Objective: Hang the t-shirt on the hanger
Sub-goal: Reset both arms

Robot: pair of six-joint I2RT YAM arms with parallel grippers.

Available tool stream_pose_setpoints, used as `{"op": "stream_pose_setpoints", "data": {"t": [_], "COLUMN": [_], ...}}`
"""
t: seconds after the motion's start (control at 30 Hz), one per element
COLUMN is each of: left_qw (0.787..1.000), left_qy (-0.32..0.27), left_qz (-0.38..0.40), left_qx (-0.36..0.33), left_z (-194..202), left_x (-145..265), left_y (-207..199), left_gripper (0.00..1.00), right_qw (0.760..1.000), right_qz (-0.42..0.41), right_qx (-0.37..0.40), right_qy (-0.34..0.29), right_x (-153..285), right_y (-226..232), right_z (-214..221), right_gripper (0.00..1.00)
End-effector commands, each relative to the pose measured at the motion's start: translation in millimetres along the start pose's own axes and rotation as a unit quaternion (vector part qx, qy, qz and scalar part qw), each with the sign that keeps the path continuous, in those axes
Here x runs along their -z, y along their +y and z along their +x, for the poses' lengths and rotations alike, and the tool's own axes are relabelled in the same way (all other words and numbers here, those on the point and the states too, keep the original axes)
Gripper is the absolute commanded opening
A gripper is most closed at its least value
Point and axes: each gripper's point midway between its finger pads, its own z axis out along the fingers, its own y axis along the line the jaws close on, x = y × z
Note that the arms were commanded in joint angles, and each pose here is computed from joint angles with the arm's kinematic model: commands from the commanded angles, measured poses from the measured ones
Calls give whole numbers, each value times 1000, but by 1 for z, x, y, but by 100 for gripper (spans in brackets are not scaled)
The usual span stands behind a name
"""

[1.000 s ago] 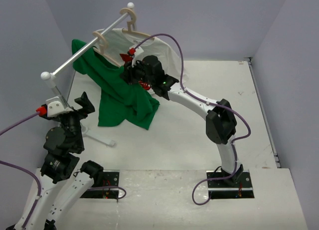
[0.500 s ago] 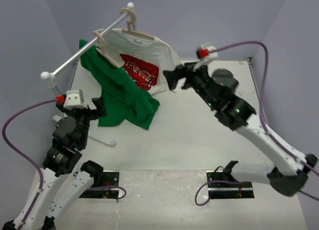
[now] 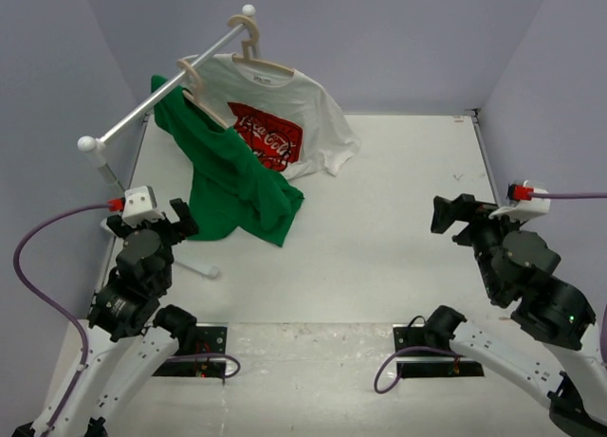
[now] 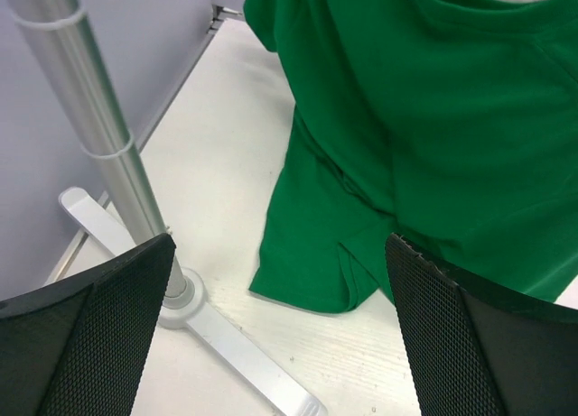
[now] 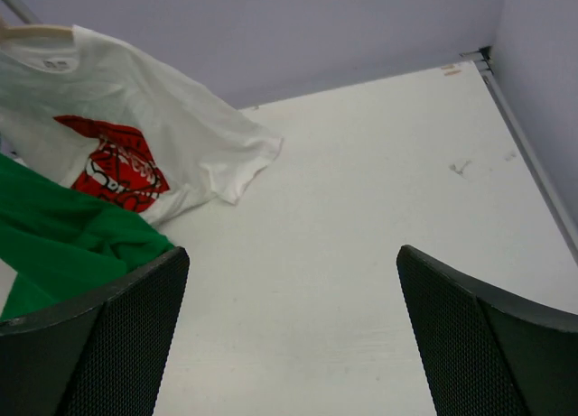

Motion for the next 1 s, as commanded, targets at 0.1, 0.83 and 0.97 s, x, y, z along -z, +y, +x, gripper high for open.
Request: {"op": "stream_pose_setpoints", "data": {"t": [0.1,0.83,0.97], "left_qw": [999,998,998], "left_qy": [-35,-28,-26], "left_qz": [9,50,52], "left_qx": [21,11,9], "left_z": [-7,5,6], "left_x": [4,0,0], "left_y": [3,-13,-14], "left_gripper": [100,100,100], "right_qw": [996,998,997], "right_qz": [88,65,69], "right_qx": [1,-15,-15], "right_qy": [0,-12,-14], "right_x": [24,26,22], "right_y": [-62,-65,-62], "right_z": [19,34,34], "right_gripper": [99,99,99]}}
